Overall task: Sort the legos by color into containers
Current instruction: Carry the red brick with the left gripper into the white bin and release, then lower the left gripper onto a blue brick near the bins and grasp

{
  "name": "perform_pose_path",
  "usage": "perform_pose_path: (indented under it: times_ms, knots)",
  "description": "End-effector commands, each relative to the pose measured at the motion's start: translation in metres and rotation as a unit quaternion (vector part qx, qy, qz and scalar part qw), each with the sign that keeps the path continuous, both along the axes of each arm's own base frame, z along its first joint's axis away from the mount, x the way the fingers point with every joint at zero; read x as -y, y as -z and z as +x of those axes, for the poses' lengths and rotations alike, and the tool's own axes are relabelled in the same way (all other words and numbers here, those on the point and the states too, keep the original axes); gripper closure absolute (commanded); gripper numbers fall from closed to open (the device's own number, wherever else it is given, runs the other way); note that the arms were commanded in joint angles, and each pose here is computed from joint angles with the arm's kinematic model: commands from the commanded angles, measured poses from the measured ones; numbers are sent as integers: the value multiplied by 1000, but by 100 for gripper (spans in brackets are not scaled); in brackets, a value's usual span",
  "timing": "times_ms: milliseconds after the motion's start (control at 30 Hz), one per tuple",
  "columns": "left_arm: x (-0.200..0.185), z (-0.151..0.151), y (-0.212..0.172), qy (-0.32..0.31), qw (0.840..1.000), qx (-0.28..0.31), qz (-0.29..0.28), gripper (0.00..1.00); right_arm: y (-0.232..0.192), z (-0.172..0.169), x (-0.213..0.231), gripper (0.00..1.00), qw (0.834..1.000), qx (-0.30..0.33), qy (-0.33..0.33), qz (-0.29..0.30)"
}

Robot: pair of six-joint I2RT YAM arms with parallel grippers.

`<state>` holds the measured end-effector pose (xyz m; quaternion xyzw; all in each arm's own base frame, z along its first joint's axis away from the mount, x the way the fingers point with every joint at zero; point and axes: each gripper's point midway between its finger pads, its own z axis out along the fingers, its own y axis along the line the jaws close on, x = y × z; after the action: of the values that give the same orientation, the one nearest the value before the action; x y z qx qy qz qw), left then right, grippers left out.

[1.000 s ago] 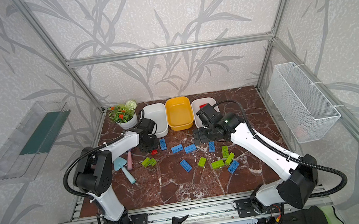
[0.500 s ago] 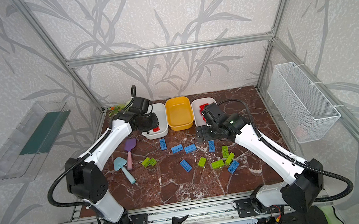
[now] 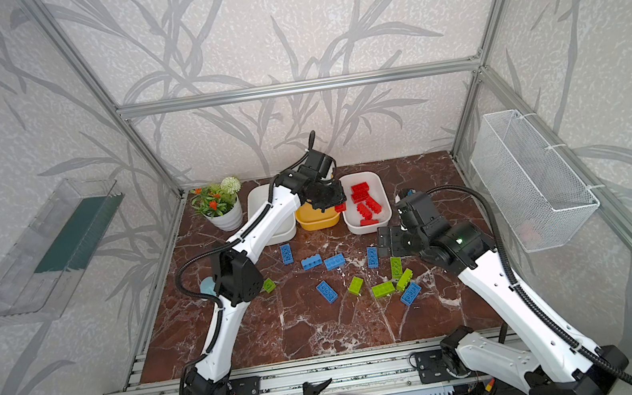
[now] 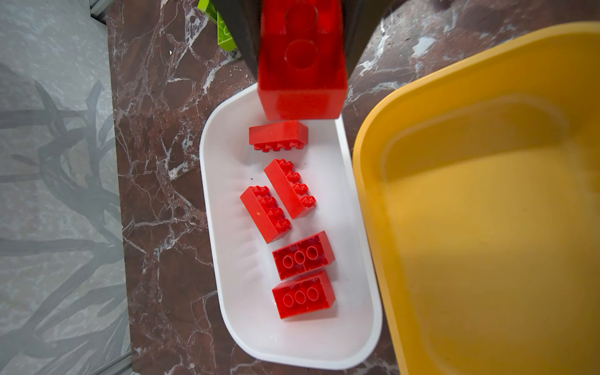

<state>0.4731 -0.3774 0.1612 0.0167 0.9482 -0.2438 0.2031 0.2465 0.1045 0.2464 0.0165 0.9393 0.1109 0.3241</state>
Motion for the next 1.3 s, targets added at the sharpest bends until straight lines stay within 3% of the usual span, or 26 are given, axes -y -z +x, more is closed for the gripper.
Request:
perform_pose_path:
  times_ms: [0,500,533,633,700,933,1100,1267]
  knots:
    - [8,-1,0,-5,999,-23,-28,80,5,-16,14,1,1000,-9,12,-12]
    - [48,22,22,-3,998,8,-67,75,13,-48,36,1,999,-10,35,-3]
    - [51,24,22,-2,997,9,-75,69,12,-48,37,1,999,-9,42,-2]
    - [57,26,19,3,996,8,-93,27,0,-45,35,1,998,-15,52,10]
    - [56,27,14,5,996,16,-90,16,-9,-43,32,1,999,-13,48,12]
    - [27,16,-27,11,997,30,-67,15,-26,-38,41,1,998,-11,66,-15]
    - [-25,-14,-34,0,1000,26,11,15,-20,-31,30,1,997,-23,71,4]
    - [-88,-43,-21,-63,998,1,18,15,-17,-17,5,1,998,-27,50,-29]
